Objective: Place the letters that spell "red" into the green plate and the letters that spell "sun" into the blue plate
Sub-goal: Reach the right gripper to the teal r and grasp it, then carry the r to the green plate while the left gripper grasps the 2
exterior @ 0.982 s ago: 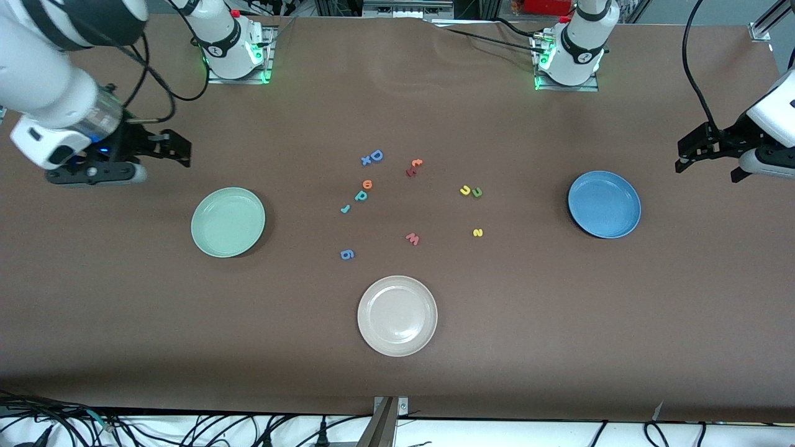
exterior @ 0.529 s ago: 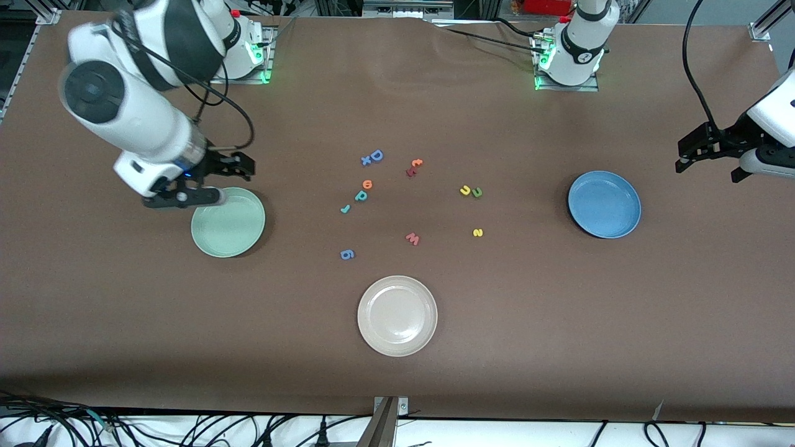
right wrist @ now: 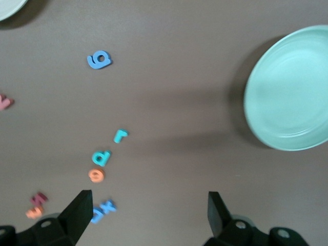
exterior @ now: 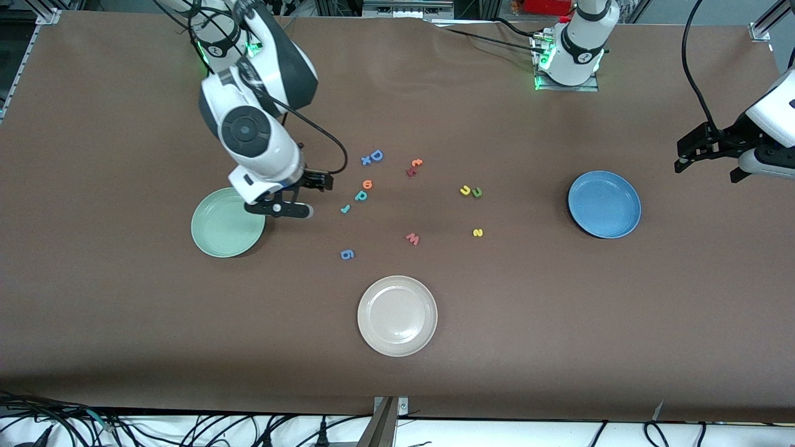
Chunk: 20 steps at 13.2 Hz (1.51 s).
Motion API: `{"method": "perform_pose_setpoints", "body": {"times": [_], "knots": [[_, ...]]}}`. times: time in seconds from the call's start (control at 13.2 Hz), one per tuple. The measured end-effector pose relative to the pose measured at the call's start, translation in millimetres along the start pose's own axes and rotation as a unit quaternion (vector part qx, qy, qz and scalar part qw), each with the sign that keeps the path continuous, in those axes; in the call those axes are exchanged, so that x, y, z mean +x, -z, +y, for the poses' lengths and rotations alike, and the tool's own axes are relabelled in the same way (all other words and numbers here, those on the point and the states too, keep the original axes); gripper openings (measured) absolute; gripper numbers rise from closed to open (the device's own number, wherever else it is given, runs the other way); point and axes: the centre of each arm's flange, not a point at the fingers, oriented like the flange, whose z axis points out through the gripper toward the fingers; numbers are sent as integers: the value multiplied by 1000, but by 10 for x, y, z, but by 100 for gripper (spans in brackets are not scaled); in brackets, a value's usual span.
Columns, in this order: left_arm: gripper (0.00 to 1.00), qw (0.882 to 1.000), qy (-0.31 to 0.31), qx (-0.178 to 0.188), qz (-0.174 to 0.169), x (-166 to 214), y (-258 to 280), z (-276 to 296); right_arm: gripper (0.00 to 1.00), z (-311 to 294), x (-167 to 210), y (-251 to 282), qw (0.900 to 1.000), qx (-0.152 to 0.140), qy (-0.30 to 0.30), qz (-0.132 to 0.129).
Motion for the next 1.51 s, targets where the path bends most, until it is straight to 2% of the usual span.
{"method": "perform_pose_setpoints", "body": {"times": [0.15,0.23,0.3,0.38,0.68,0.91,1.06,1.21,1.36,1.43,1.51], "knots": [[100,1000,-4,-1,-4,2,-11,43,95,-94,75,-286,1000,6,-24,4],[100,1000,-5,-2,-9,-5,-38,53,87,-130,87,-415,999,5,-37,1],[100,1000,-6,-3,-16,-16,-84,56,87,-176,91,-539,999,4,-52,-1],[100,1000,-7,-4,-22,-28,-137,57,81,-233,86,-655,997,4,-71,-1],[100,999,-12,-7,-35,-46,-266,72,74,-392,34,-1124,989,-4,-150,-8],[96,999,-21,-12,-46,-28,-357,194,69,-464,-3,-1338,980,6,-196,0],[100,997,-21,-37,-57,-40,-453,282,68,-452,-47,-1478,976,21,-218,7],[100,997,-6,-45,-66,-51,-541,349,67,-404,-102,-1656,972,39,-229,19],[100,995,47,-39,-76,-28,-586,731,64,-378,-162,-1775,972,46,-230,26],[100,994,73,-35,-80,-22,-597,1066,57,-394,-194,-1797,972,47,-228,27],[100,992,92,-30,-84,-37,-608,1407,43,-418,-218,-1802,973,47,-226,27]]}}
